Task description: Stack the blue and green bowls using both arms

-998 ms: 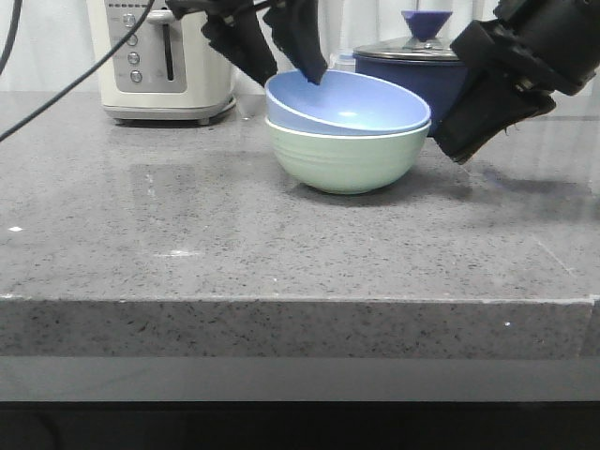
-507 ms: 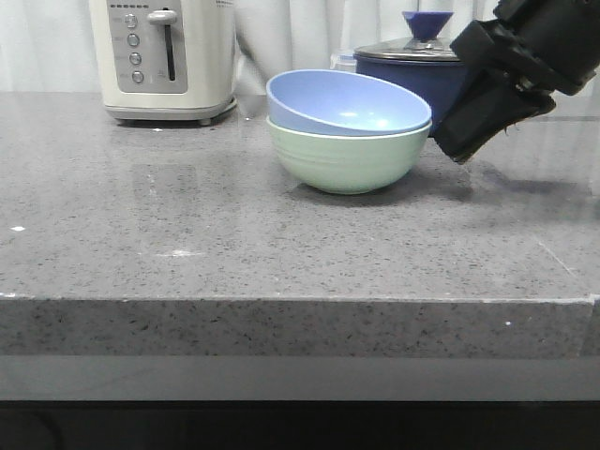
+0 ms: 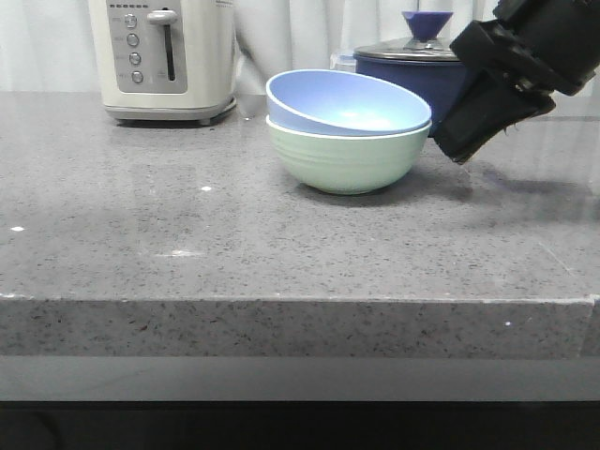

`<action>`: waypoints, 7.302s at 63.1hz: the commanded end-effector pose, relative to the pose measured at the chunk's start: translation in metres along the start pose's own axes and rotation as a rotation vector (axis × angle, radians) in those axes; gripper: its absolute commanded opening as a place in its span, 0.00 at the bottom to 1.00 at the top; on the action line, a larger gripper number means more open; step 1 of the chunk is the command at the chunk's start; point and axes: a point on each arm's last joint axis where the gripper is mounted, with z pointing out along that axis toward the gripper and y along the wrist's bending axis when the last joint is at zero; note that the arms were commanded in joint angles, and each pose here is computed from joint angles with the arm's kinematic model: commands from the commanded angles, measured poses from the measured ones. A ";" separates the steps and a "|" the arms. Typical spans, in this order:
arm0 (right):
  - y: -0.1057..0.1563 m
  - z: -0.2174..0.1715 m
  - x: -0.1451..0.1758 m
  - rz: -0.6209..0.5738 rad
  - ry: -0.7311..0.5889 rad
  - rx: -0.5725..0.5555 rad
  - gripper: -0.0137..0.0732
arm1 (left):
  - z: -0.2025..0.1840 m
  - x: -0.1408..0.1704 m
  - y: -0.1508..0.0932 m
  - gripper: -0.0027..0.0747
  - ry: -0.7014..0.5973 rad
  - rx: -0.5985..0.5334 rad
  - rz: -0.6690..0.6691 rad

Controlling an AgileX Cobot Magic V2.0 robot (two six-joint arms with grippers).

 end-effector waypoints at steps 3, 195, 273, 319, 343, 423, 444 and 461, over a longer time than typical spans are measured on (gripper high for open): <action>0.004 -0.015 -0.012 -0.004 -0.079 0.011 0.08 | -0.031 0.027 0.000 0.51 -0.118 0.010 -0.025; 0.097 -0.222 0.116 0.193 -0.393 0.416 0.10 | 0.021 0.257 0.031 0.01 -1.005 -0.394 -0.278; 0.097 -0.222 0.116 0.193 -0.393 0.416 0.10 | 0.029 0.262 0.031 0.01 -0.994 -0.408 -0.229; 0.097 -0.222 0.116 0.193 -0.393 0.416 0.10 | 0.029 0.262 0.031 0.01 -0.992 -0.403 -0.227; 0.093 -0.218 0.123 0.162 -0.432 0.470 0.10 | 0.029 0.262 0.031 0.01 -0.992 -0.403 -0.227; 0.064 -0.127 0.236 0.088 -1.001 0.682 0.09 | 0.029 0.262 0.031 0.01 -0.992 -0.403 -0.227; 0.064 -0.127 0.236 0.098 -1.004 0.678 0.09 | 0.029 0.262 0.031 0.01 -0.992 -0.403 -0.227; 0.064 -0.127 0.236 0.098 -1.004 0.678 0.09 | 0.029 0.262 0.031 0.01 -0.992 -0.403 -0.227</action>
